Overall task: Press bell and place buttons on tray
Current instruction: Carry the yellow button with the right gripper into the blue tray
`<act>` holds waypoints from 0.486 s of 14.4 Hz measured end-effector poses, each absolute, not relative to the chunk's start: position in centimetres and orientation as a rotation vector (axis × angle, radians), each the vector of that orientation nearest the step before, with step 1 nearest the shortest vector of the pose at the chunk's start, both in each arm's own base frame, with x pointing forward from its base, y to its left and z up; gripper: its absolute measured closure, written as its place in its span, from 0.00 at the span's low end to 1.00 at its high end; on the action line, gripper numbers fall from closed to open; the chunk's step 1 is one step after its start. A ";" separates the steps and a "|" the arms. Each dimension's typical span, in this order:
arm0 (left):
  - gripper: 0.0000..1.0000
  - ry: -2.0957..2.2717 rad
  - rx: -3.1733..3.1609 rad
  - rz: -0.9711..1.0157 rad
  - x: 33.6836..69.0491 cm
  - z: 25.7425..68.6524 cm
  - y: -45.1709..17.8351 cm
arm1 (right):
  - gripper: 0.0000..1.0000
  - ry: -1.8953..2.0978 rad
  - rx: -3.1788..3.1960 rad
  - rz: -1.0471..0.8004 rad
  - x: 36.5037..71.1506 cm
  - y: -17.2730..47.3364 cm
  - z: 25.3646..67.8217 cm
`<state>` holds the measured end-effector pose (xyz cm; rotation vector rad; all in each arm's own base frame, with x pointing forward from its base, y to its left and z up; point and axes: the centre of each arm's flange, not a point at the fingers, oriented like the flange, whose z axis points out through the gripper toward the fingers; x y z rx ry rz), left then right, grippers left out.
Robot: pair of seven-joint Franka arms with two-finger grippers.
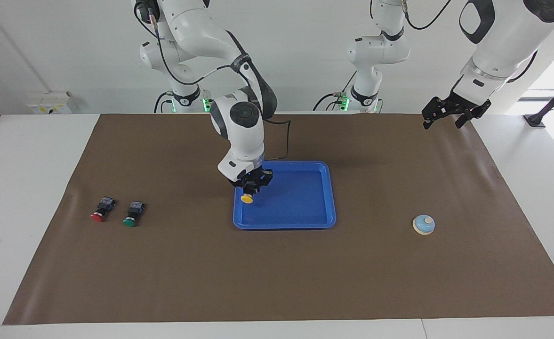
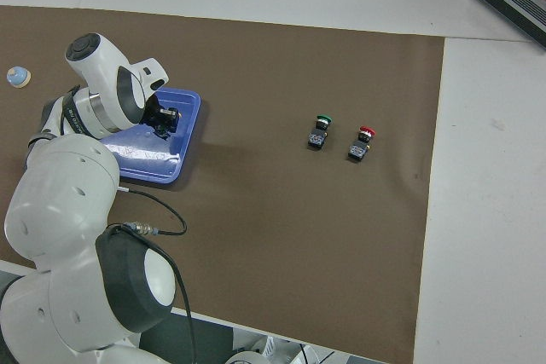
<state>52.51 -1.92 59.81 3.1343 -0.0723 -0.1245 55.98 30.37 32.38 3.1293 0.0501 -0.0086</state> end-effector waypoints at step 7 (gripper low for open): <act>0.00 -0.072 3.134 -0.124 52.5 59.8 -1.9 | 0.57 0.093 3.126 -0.015 54.7 30.7 30.1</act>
